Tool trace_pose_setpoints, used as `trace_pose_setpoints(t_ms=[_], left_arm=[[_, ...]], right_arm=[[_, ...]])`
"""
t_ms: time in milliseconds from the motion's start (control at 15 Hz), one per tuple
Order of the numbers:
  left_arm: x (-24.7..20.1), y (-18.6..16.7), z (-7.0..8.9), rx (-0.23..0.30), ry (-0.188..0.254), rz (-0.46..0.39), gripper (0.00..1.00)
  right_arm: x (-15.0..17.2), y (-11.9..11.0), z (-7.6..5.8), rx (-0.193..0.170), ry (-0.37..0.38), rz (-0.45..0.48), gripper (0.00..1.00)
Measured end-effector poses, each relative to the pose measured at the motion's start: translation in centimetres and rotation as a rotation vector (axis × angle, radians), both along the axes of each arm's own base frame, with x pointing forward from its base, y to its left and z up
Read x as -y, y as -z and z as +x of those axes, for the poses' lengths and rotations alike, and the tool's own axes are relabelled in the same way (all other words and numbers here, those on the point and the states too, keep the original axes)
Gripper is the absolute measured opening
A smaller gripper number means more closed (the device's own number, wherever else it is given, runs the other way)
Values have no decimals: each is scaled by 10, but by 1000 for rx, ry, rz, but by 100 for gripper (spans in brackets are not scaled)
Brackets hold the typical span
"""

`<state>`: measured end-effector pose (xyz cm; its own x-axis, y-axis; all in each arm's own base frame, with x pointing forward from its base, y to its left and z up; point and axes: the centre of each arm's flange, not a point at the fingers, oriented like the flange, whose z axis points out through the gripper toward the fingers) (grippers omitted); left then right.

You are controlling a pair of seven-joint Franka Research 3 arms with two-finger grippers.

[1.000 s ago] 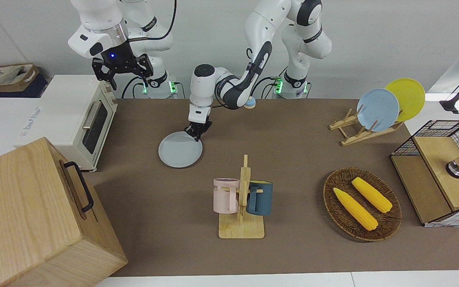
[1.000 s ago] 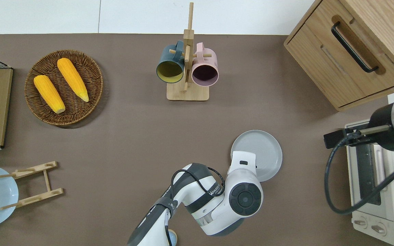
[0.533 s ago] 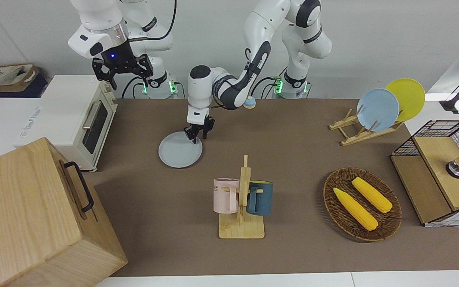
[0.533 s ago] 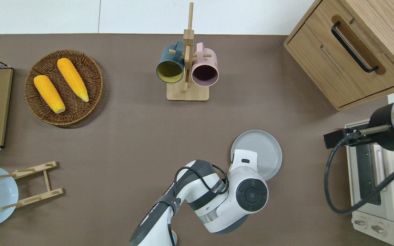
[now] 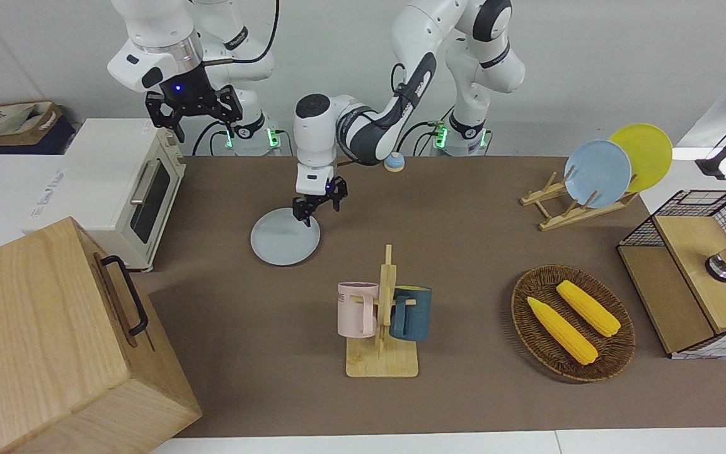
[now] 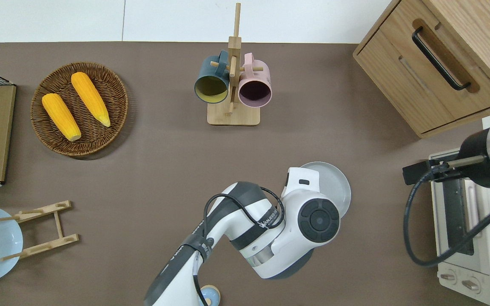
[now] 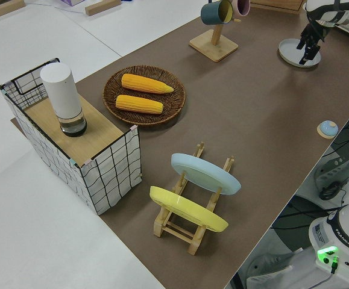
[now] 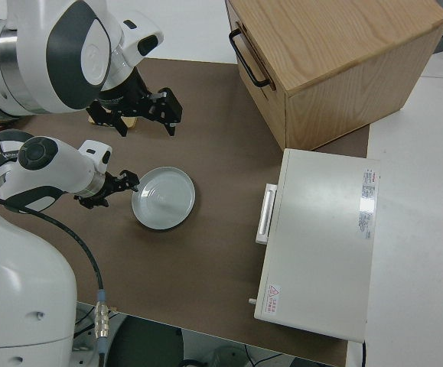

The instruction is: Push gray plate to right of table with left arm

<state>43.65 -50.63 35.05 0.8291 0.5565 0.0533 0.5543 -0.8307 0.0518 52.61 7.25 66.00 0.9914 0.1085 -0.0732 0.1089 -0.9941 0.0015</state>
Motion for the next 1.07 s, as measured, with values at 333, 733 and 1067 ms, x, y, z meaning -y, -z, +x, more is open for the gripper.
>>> trace_pose_setpoints(t_ms=[333, 733, 1067], left_arm=[[-42, -32, 35, -42, 69, 78, 100], [-127, -91, 97, -121, 182, 76, 99], [-187, -143, 105, -164, 335, 100, 99]], right_arm=[[0, 0, 0, 0, 0, 0, 99], [0, 0, 0, 0, 0, 0, 99], [0, 0, 0, 0, 0, 0, 99]])
